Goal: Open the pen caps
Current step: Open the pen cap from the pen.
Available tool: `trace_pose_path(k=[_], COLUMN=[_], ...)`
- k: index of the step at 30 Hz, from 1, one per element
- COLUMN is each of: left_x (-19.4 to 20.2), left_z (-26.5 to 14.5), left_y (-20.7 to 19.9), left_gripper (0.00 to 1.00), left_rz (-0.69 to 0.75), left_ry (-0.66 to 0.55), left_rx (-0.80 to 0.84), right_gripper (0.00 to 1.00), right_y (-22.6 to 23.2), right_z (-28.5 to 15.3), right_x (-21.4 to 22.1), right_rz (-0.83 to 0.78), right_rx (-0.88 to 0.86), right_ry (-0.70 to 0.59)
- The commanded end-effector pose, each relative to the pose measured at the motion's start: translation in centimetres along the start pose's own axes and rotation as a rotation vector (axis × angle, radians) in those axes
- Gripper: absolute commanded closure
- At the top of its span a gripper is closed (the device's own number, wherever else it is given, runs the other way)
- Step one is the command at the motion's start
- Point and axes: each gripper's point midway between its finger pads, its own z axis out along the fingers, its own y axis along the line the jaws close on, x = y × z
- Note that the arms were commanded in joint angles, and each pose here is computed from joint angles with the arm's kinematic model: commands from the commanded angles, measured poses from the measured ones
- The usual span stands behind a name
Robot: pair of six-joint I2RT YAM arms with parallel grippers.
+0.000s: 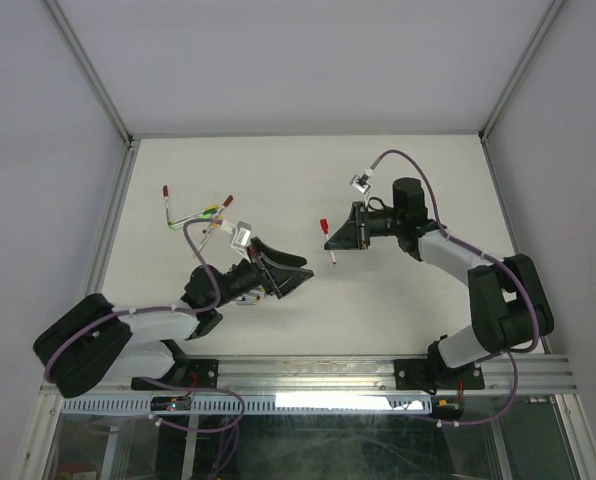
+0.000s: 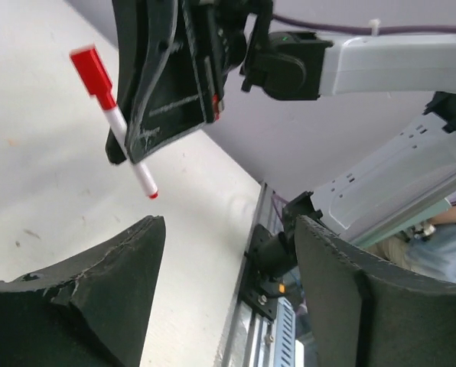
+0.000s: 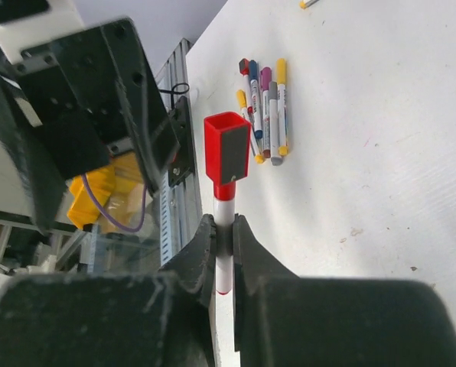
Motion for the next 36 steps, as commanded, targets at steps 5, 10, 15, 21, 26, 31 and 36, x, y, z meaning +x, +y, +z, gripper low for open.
trace_pose_path(k=[5, 10, 15, 21, 26, 31, 36], left_x=[-5.6, -7.4, -7.7, -7.9, -8.0, -8.1, -8.7], left_z=[-3.1, -4.3, -3.7, -2.5, -1.3, -0.7, 0.2], left_y=[-0.4, -1.2, -1.9, -2.7, -1.8, -1.1, -0.6], left_gripper=[0.03, 0.01, 0.01, 0.01, 0.01, 0.01, 0.02], left_rz=[0.228, 0.201, 0.129, 0.063, -0.001, -0.041, -0.056], left_ry=[-0.204, -0.296, -0.304, -0.307, -0.308, -0.322, -0.338], left_rx=[-0.133, -0.142, -0.108, -0.052, -0.079, -0.089, -0.109], right_gripper=[1.00, 1.00, 1.00, 1.00, 1.00, 1.00, 1.00], right_y=[3.3, 3.9, 4.7, 4.5, 4.4, 4.2, 4.0], right_z=[-1.8, -2.8, -3.5, -3.5, -3.5, -3.5, -3.4], right_x=[-0.9, -1.4, -1.6, -1.5, -1.5, -1.4, -1.3], right_rz=[-0.257, -0.316, -0.359, -0.358, -0.353, -0.346, -0.342], right_rx=[-0.008, 0.025, 0.023, 0.029, 0.034, 0.035, 0.042], right_ry=[0.041, 0.022, 0.012, 0.010, 0.011, 0.013, 0.015])
